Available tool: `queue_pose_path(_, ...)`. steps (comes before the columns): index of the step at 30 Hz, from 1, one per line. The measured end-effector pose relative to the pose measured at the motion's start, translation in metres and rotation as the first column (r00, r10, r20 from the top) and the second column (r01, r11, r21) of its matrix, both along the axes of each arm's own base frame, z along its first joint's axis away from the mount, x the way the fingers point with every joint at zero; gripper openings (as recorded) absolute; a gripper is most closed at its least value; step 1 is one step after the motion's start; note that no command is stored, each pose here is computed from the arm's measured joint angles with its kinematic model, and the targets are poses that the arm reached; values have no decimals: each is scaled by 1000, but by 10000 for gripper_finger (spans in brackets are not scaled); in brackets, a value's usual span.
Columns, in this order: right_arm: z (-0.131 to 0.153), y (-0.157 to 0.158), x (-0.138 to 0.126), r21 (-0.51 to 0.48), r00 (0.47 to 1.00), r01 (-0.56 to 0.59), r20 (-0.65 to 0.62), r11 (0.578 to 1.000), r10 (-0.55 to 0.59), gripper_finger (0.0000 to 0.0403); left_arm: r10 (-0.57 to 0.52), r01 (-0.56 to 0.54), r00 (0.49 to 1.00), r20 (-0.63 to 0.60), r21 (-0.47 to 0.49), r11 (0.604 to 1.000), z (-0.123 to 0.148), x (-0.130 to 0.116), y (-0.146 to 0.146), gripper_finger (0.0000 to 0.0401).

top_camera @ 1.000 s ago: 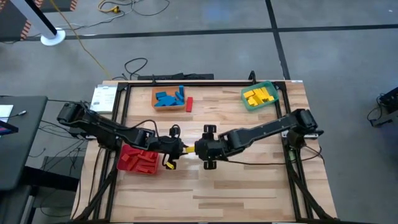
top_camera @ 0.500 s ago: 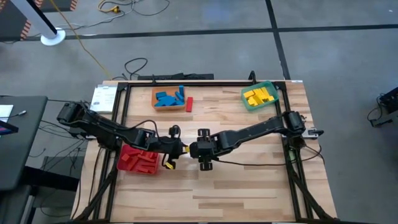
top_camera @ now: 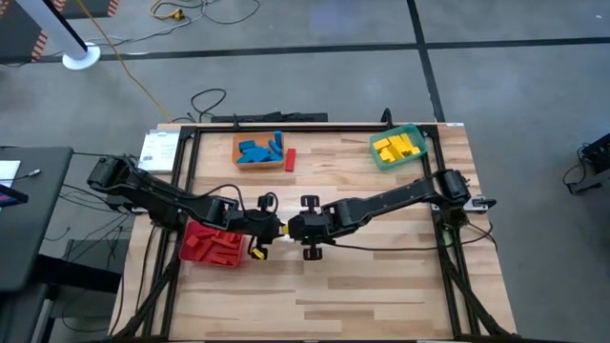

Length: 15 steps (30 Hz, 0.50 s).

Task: Sort blocks
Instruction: Put the yellow block into the green bin

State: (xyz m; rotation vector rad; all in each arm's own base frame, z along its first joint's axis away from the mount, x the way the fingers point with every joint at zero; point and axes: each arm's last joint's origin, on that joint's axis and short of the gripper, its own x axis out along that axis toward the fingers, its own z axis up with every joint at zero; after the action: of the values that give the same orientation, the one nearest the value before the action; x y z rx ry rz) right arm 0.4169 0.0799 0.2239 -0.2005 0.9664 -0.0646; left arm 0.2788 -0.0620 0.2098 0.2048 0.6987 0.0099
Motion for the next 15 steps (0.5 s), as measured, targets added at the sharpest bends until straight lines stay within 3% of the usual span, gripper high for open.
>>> queue_pose_path(7, -1, 0, -1, 19, 1000, -4, -13, 1000, 5, 111, 1, -1, 1000, 13, -12, 1000, 1, 1, 0, 106)
queue_pose_path(15, -1, 0, -2, 29, 1000, 11, -23, 1000, -11, 112, 0, 0, 1000, 16, -14, 1000, 1, 1, -1, 108)
